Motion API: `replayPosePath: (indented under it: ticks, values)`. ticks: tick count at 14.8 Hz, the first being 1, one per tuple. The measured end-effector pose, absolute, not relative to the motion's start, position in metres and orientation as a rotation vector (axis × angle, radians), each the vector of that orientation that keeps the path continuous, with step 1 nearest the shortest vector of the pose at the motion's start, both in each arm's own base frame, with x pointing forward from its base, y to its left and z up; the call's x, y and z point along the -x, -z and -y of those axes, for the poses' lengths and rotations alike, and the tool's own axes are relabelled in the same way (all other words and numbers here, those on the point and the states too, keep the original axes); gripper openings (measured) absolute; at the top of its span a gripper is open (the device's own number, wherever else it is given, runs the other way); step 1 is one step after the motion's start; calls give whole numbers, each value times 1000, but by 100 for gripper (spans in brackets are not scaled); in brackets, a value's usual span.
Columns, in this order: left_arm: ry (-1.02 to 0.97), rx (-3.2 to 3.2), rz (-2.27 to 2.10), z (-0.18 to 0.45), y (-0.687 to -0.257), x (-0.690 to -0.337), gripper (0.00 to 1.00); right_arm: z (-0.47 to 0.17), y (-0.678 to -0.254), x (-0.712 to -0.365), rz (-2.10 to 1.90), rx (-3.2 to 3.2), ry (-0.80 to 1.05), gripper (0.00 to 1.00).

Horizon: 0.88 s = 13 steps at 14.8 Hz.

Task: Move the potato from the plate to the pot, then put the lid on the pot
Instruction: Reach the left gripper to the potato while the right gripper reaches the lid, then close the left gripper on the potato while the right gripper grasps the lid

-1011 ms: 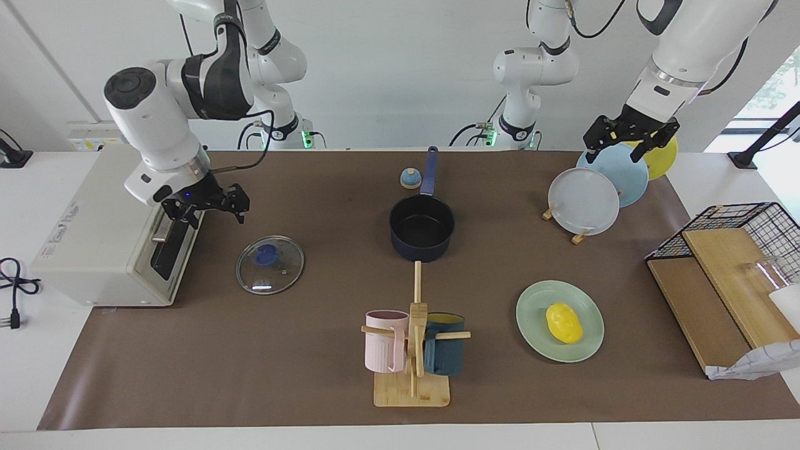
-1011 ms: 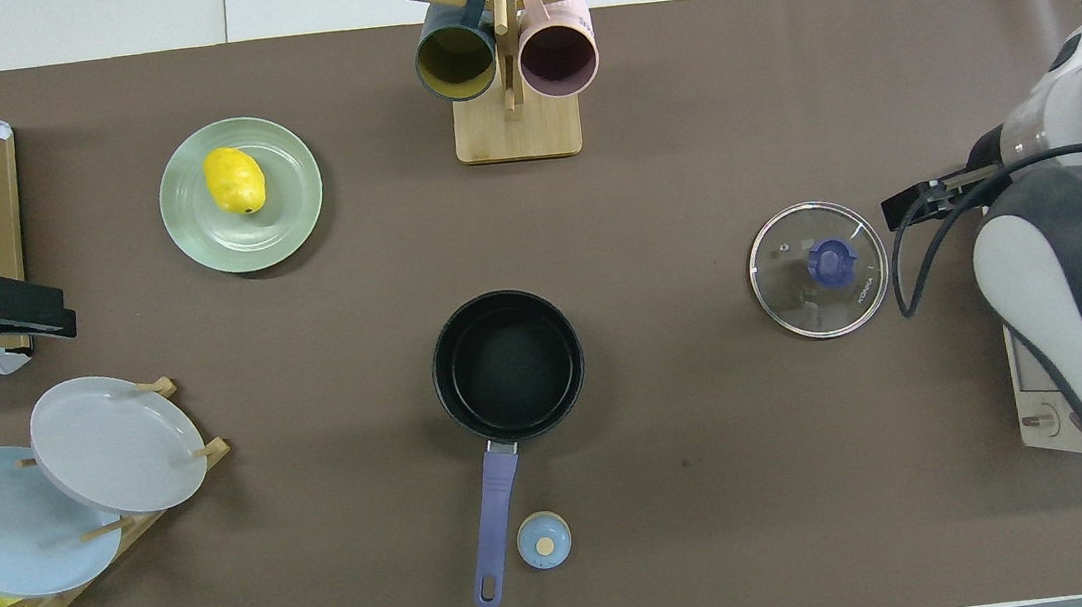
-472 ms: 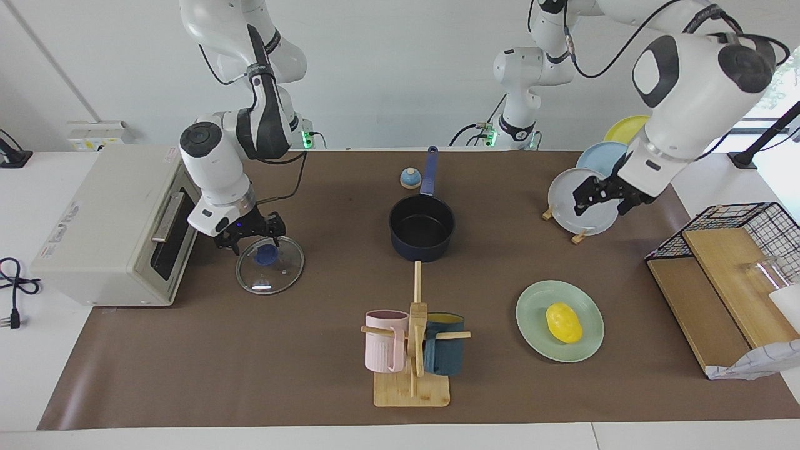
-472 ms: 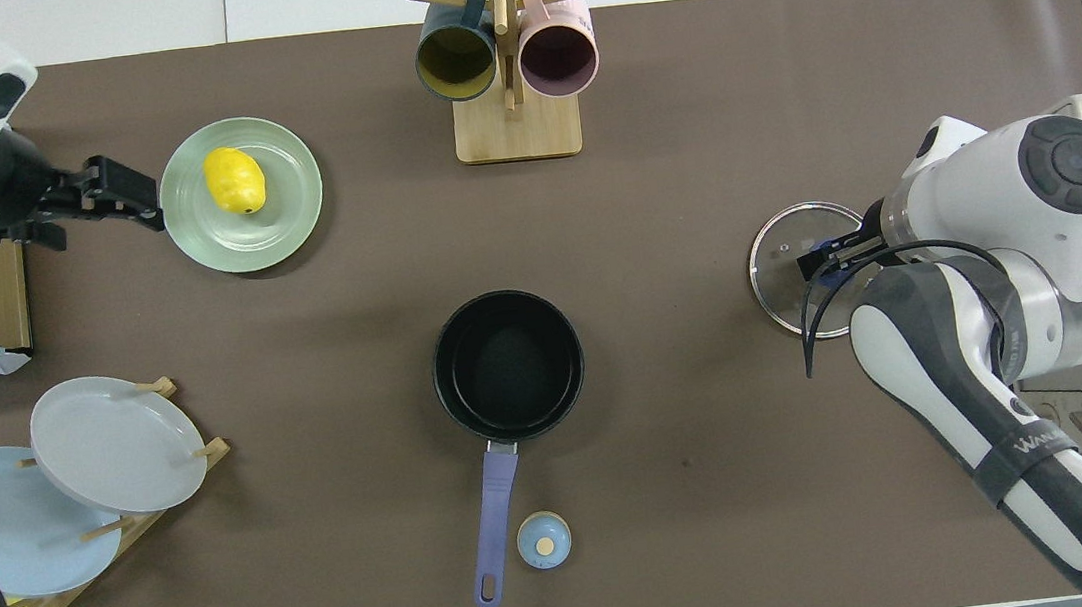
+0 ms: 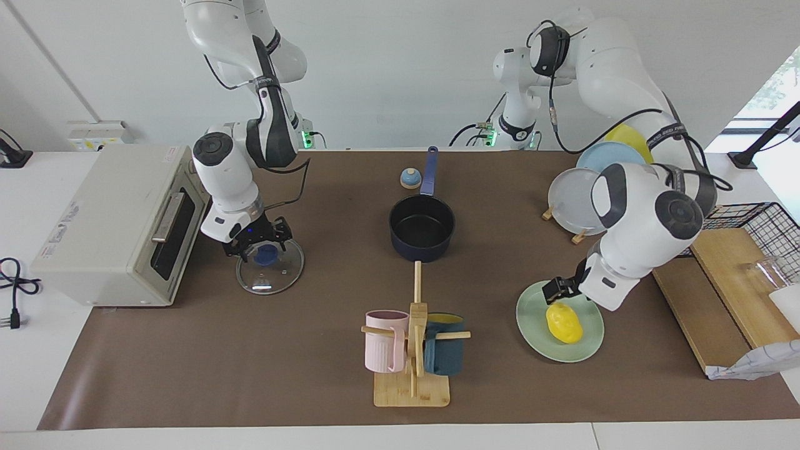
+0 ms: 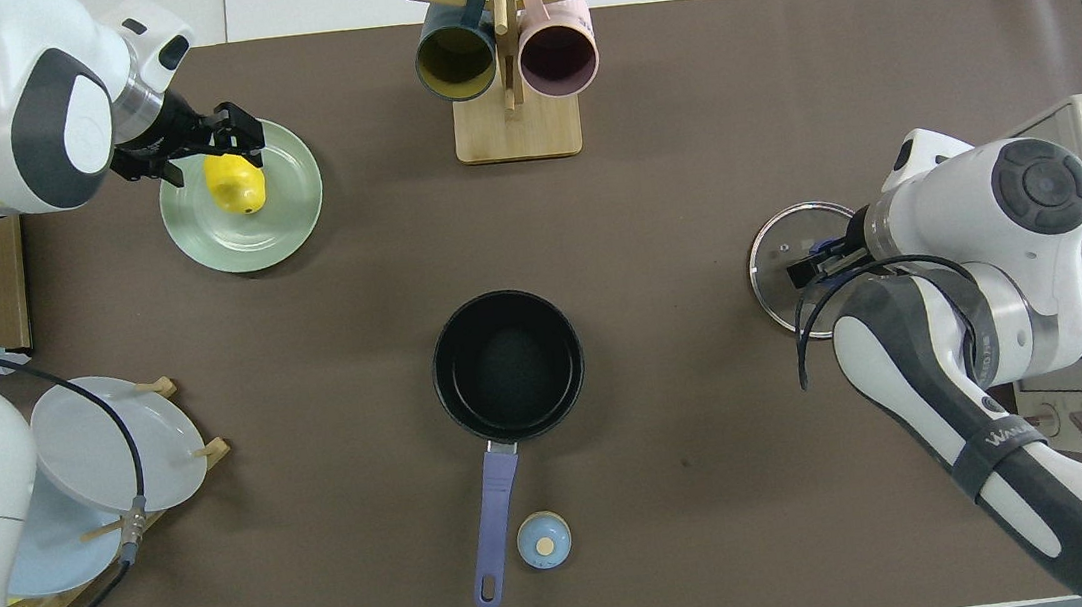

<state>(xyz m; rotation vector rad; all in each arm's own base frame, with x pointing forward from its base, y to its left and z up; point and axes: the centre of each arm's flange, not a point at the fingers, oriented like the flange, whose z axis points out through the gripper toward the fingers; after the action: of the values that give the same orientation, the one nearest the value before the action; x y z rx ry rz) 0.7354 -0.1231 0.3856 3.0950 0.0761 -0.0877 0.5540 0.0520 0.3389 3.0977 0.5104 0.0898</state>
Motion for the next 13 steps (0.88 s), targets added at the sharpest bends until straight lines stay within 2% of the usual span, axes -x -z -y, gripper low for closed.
replayPosePath:
  ticks: [4,13]
  values:
    - [40,-3137,-157,101,-374,-748,100,-52,-330,-550,-598,-3078,-114,100]
    - [-2,-3129,-332,127,-338,-742,100,-50,-314,-543,-639,-3071,-97,100]
